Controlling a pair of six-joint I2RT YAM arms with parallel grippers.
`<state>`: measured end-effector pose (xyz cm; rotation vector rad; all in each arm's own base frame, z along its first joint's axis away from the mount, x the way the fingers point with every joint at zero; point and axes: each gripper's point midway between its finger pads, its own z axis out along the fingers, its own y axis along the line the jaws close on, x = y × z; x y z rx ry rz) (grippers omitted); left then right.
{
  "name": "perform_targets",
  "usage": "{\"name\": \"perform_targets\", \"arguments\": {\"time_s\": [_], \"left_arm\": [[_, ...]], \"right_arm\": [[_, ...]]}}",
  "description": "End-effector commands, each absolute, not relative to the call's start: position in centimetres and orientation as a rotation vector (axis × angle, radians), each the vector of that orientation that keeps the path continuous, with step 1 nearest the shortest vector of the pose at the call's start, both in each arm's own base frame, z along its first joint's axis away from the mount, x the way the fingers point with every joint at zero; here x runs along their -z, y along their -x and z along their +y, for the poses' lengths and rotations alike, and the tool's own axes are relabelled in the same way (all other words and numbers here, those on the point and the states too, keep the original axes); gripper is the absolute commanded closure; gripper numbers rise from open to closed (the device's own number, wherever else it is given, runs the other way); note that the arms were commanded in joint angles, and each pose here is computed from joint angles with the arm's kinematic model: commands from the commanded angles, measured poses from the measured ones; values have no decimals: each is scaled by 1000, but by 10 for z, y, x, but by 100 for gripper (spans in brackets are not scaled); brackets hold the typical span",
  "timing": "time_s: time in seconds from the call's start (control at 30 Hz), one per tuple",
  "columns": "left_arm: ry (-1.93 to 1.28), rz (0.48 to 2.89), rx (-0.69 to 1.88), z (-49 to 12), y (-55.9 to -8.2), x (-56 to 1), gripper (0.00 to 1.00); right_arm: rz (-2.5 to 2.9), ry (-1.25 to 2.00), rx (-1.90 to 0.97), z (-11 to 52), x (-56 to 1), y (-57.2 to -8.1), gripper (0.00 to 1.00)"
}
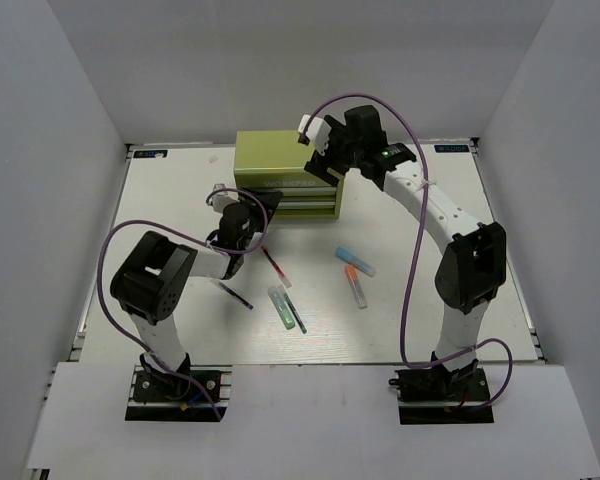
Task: Sort the stationery into containers
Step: Open the drawer in the storage box.
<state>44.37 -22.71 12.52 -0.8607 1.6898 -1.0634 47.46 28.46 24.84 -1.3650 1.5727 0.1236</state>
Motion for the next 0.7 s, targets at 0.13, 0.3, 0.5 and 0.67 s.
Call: {"name": "perform_targets", "arguments": {"time_s": [0.13, 0.3, 0.5, 0.67], "left_arm": [[910, 1559, 1135, -229, -460, -150, 31], [906, 1521, 1166, -227, -456, -153, 33], [930, 1470, 1210, -225, -455, -155, 35], [1001, 1444, 1210, -218, -462, -147, 37]], "right_arm": [[1572, 1479, -147, 288, -245, -459, 13], [1591, 1503, -162, 286, -236, -454, 13], [1602, 1505, -166, 287, -230, -453, 14], [1614, 1497, -153, 284, -229, -456, 14]]}}
